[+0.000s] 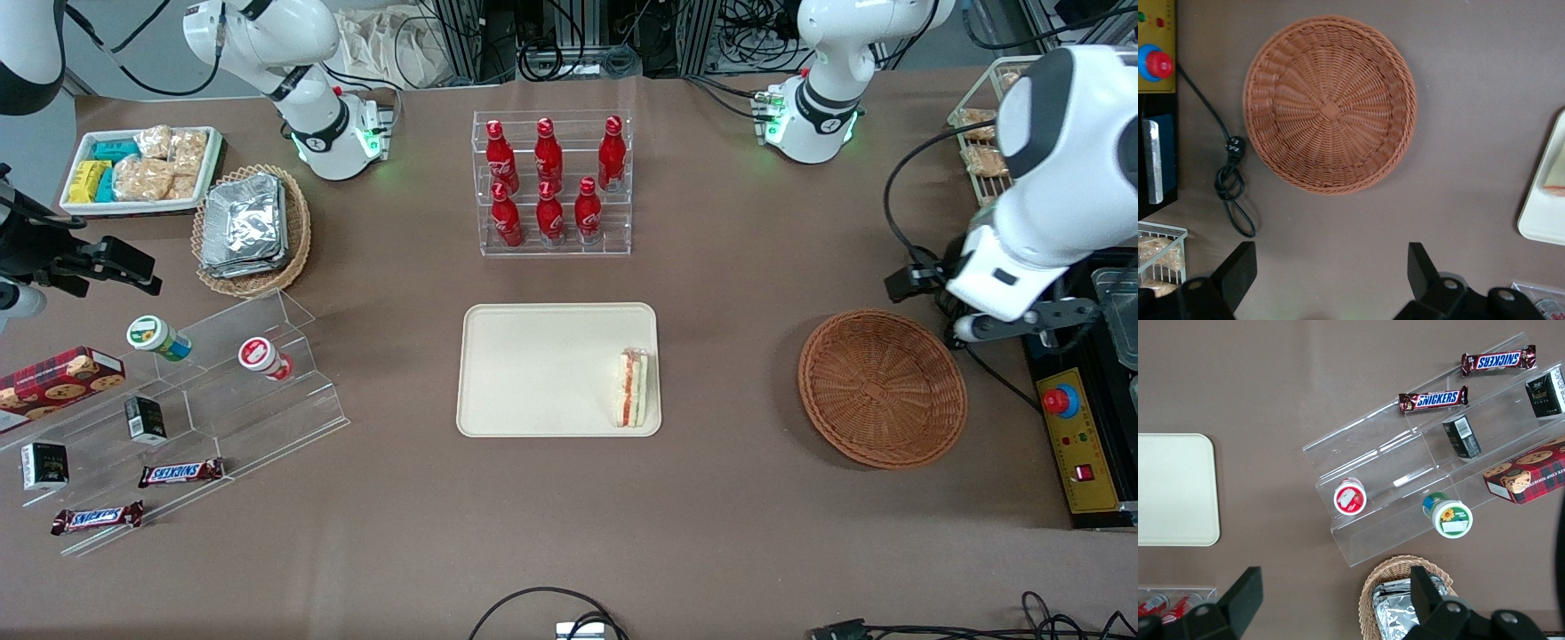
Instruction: Place sandwich from basket to tray
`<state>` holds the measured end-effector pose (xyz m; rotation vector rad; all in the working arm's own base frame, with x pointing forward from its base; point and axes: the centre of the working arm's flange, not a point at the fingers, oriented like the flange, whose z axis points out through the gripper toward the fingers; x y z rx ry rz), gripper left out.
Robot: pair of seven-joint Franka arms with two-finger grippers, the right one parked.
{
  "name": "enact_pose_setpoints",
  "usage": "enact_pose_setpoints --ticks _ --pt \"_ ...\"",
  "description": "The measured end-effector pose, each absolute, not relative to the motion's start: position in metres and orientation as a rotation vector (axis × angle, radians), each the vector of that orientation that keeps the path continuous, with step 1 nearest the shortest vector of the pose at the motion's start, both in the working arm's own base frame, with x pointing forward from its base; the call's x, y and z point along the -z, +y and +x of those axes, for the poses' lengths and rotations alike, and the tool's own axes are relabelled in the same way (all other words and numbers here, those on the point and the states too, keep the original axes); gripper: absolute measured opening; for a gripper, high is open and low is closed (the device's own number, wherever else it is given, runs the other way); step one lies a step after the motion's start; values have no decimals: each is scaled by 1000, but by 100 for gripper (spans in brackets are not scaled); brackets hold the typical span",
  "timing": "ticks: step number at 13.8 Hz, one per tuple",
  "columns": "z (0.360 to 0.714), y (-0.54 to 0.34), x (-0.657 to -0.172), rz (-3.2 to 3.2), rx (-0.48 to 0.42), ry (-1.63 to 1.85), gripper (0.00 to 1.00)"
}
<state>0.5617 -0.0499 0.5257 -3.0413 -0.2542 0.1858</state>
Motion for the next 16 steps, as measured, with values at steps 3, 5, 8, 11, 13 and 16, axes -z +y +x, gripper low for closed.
enact_pose_setpoints --ticks 3,5,8,11,13,16 --pt "563 -46 -526 -3042 -195 -270 100" --pt "562 -49 -525 -3043 -201 -262 100" --pt "563 -51 -528 -3046 -196 -260 100" --pt "561 -51 -528 -3053 -221 -265 100" --pt "560 -52 -530 -3059 -231 -266 100" --pt "562 -53 -539 -3076 -206 -277 100"
